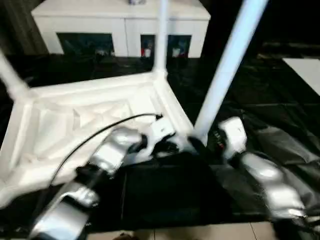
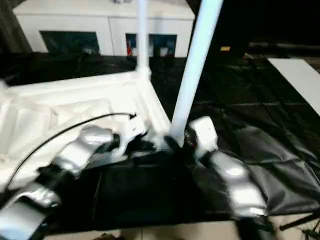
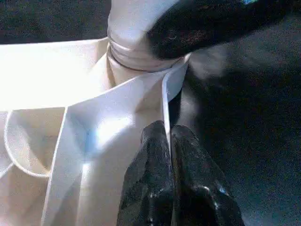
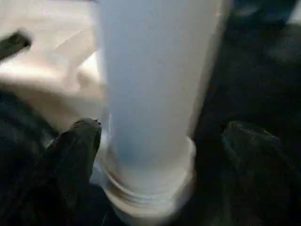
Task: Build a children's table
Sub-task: Rotate leg to tighten
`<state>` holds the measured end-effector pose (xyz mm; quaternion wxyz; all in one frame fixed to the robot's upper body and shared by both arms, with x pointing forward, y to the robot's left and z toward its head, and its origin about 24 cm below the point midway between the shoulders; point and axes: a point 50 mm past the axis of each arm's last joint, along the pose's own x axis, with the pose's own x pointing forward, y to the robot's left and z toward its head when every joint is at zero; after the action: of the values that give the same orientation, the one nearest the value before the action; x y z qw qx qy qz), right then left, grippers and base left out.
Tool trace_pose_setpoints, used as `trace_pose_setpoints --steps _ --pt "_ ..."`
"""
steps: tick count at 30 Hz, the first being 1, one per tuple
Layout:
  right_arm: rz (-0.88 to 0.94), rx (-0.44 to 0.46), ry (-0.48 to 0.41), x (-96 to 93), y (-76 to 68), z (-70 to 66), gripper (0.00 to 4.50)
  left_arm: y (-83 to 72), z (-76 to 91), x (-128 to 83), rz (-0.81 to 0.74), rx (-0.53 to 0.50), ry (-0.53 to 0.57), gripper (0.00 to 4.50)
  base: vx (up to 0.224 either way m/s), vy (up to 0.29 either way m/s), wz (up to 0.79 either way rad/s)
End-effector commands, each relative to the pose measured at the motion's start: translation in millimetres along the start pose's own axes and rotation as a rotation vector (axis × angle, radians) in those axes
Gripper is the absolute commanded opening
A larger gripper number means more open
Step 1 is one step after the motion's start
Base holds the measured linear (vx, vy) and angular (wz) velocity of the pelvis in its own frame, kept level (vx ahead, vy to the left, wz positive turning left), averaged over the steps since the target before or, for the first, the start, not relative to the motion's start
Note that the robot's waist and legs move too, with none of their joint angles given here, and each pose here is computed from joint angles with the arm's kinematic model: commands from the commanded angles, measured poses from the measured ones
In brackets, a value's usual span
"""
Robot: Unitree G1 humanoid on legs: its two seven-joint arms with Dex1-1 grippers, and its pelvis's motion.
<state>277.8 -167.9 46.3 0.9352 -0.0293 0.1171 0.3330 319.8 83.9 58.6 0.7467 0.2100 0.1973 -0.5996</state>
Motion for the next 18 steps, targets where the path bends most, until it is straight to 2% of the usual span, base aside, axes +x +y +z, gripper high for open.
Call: trace_pose_setpoints --steps 1,4,10,11,15,16,18 --pt "0.13 0.006 0.023 -2.4 9.1 1.6 4.43 -13.2 0.6 1.9 -0.146 0.044 0.023 0.0 0.0 0.0 0.0" --pt "0.208 -0.012 0.069 -5.8 10.0 -0.6 4.43 -15.3 0.4 -2.5 -0.172 0.057 0.037 0.0 0.0 0.0 0.0" --pt "0.225 -0.029 0.084 -5.1 8.3 0.1 4.43 -14.9 -0.4 -4.8 -0.167 0.056 0.042 0.0 0.0 0.0 0.0" --pt "0.228 -0.029 0.088 -4.8 7.4 0.7 4.18 -15.2 -0.5 -5.7 -0.168 0.055 0.043 0.0 0.0 0.0 0.0" --pt "0.24 -0.045 0.11 -5.1 6.5 -1.0 4.05 -16.0 -1.4 -7.4 -0.172 0.054 0.048 0.0 0.0 0.0 0.0" --pt "0.245 -0.05 0.117 -5.6 6.6 -2.0 3.75 -16.3 -1.7 -7.8 -0.174 0.053 0.05 0.0 0.0 0.0 0.0" --pt "0.248 -0.048 0.118 -6.1 6.7 -2.2 3.66 -16.5 -1.8 -8.0 -0.174 0.052 0.051 0.0 0.0 0.0 0.0"
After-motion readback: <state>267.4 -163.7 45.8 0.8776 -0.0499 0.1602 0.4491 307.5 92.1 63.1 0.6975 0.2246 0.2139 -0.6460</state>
